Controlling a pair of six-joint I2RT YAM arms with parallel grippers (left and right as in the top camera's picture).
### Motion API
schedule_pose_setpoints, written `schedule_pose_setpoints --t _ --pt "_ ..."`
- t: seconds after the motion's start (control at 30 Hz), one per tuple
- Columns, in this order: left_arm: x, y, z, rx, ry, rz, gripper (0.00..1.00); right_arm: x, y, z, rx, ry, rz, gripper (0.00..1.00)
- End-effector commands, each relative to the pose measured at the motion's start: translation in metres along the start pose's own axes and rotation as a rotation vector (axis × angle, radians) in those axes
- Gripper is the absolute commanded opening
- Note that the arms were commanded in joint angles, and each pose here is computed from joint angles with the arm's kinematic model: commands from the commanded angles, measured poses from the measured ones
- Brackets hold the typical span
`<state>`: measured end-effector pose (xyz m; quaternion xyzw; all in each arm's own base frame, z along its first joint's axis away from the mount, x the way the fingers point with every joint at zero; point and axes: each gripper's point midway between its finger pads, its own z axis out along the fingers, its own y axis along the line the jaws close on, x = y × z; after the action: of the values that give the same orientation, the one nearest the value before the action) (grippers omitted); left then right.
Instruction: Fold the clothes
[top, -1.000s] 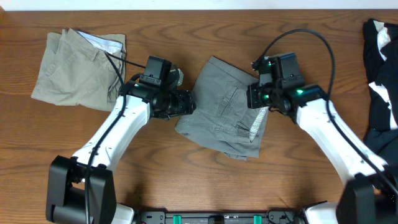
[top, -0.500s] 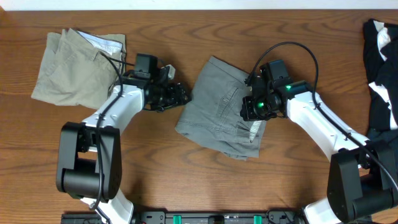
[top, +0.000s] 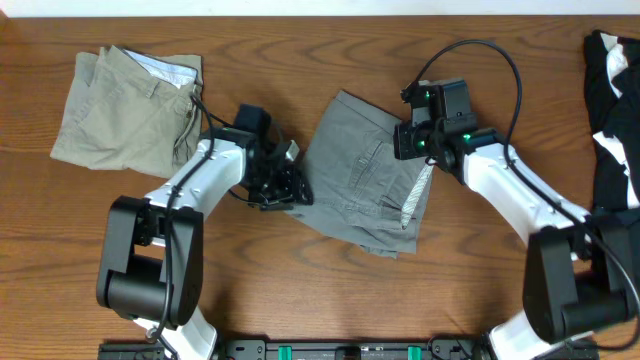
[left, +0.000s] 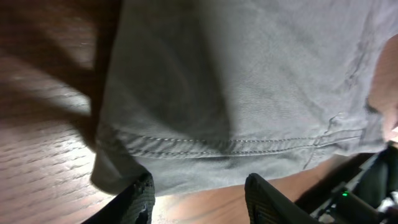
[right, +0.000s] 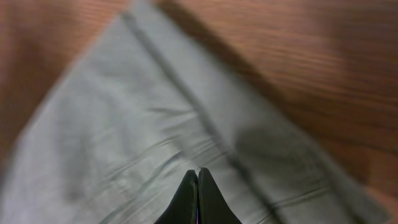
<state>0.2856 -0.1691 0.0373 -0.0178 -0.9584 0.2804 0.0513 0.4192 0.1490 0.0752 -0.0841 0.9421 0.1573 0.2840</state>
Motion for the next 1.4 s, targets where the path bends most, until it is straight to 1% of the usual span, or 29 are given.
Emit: schedule_pose_setpoints --t 0.0,0.13,0.23,0.33,0.47,0.67,0.7,0.77,0.9,1.0,1.07,1.1,1.2,1.37 --pt "0.004 0.012 0.007 -0.082 -0.002 0.039 0.48 0.009 -0.038 0.021 0.103 0.027 0.062 0.01" --pt "-0.010 0.011 0.007 -0.092 -0.054 0.070 0.48 0.029 -0.069 0.041 0.140 0.082 0.132 0.01" --pt "-0.023 0.008 0.006 -0.081 -0.103 0.099 0.48 0.055 -0.087 0.049 0.166 0.167 0.200 0.01" --pt "-0.032 0.004 0.005 -0.070 -0.141 0.105 0.48 0.079 -0.093 0.046 0.186 0.255 0.247 0.01" --pt "-0.033 0.005 0.005 -0.070 -0.146 0.103 0.49 0.085 -0.098 0.044 0.218 0.278 0.242 0.01" --pt "-0.035 0.012 -0.001 -0.071 -0.153 0.075 0.50 0.088 -0.099 0.042 0.218 0.291 0.256 0.01" --pt "-0.035 0.014 -0.001 -0.073 -0.150 0.069 0.54 0.093 -0.098 0.041 0.220 0.311 0.264 0.01" --pt "-0.037 0.016 -0.003 -0.071 -0.160 0.064 0.56 0.110 -0.096 0.034 0.235 0.381 0.305 0.01" --pt "-0.057 0.023 -0.013 -0.059 -0.238 0.065 0.56 0.148 -0.089 0.015 0.274 0.545 0.398 0.01" --pt "-0.068 0.026 -0.022 -0.045 -0.281 0.059 0.57 0.164 -0.075 0.006 0.245 0.634 0.415 0.01" --pt "-0.068 0.022 -0.028 -0.001 -0.273 0.048 0.58 0.170 -0.060 0.004 0.173 0.676 0.405 0.01" --pt "-0.066 0.019 -0.030 0.023 -0.264 0.041 0.62 0.171 -0.051 0.003 0.137 0.691 0.406 0.01" --pt "-0.052 0.011 -0.033 0.102 -0.205 0.003 0.65 0.173 -0.031 0.002 0.045 0.717 0.423 0.01" --pt "-0.016 0.016 -0.030 0.101 -0.063 -0.106 0.68 0.173 -0.014 0.004 -0.007 0.727 0.408 0.01"
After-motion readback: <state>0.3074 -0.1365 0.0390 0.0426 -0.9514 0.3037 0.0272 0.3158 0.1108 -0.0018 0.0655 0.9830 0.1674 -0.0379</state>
